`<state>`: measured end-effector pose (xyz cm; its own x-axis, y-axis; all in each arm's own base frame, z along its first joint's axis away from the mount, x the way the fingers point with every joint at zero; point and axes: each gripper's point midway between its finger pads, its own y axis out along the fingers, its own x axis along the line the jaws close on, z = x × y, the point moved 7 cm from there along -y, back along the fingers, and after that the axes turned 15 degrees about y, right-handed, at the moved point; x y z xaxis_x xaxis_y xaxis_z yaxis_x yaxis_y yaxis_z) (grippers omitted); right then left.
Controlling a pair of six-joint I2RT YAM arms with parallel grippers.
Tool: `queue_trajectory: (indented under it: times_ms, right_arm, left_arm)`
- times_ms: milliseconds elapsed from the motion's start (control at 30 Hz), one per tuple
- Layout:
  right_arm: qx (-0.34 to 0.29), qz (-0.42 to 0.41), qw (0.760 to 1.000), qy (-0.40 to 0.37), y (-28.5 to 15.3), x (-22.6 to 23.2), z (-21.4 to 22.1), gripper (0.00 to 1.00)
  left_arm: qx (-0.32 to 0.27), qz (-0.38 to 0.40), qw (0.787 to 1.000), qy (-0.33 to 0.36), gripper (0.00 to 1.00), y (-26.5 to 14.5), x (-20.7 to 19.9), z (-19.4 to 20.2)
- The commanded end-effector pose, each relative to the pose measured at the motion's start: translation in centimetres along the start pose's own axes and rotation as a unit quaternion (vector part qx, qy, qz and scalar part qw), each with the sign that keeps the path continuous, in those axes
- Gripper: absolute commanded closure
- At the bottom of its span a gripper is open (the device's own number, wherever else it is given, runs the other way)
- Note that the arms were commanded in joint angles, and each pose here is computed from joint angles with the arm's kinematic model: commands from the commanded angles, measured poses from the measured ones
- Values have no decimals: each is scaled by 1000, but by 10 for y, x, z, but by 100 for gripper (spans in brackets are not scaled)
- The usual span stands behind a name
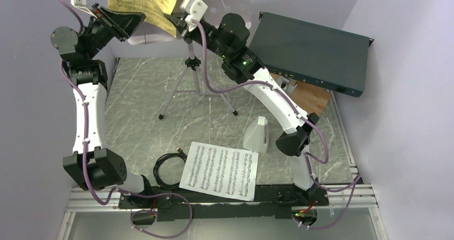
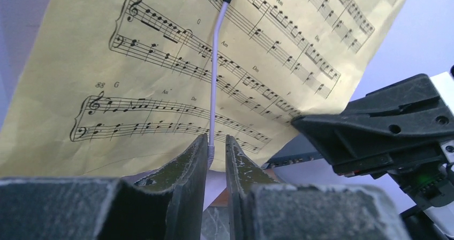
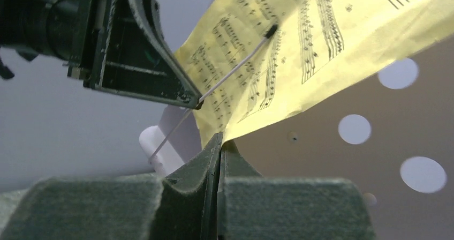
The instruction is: Set up the instrument practice props
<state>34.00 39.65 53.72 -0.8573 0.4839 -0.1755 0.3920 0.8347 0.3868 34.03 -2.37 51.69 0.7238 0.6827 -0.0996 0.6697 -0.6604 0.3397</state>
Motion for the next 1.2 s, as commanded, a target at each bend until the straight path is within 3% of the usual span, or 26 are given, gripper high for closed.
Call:
queue_trajectory:
  times_ms: [0, 233, 633, 933, 1167]
  right_arm:
    - [32, -32, 997, -66, -4, -7, 4, 100]
    - [39, -18, 997, -67, -14, -15, 7, 100]
    - [-13, -8, 999, -32, -14, -19, -14, 100]
    - [-20, 1, 999, -35, -14, -25, -20, 100]
    - [-9, -1, 998, -54, -19, -34, -20, 100]
  left_arm:
    - [-10, 47, 999, 19, 76, 0, -17, -13]
    - [-16, 64, 998, 6, 75, 3, -15, -10]
    - [-12, 87, 996, 15, 76, 4, -17, -8]
    - [-23, 70, 997, 31, 98, 4, -15, -6]
    - [-75, 68, 989, 105, 100, -6, -25, -5]
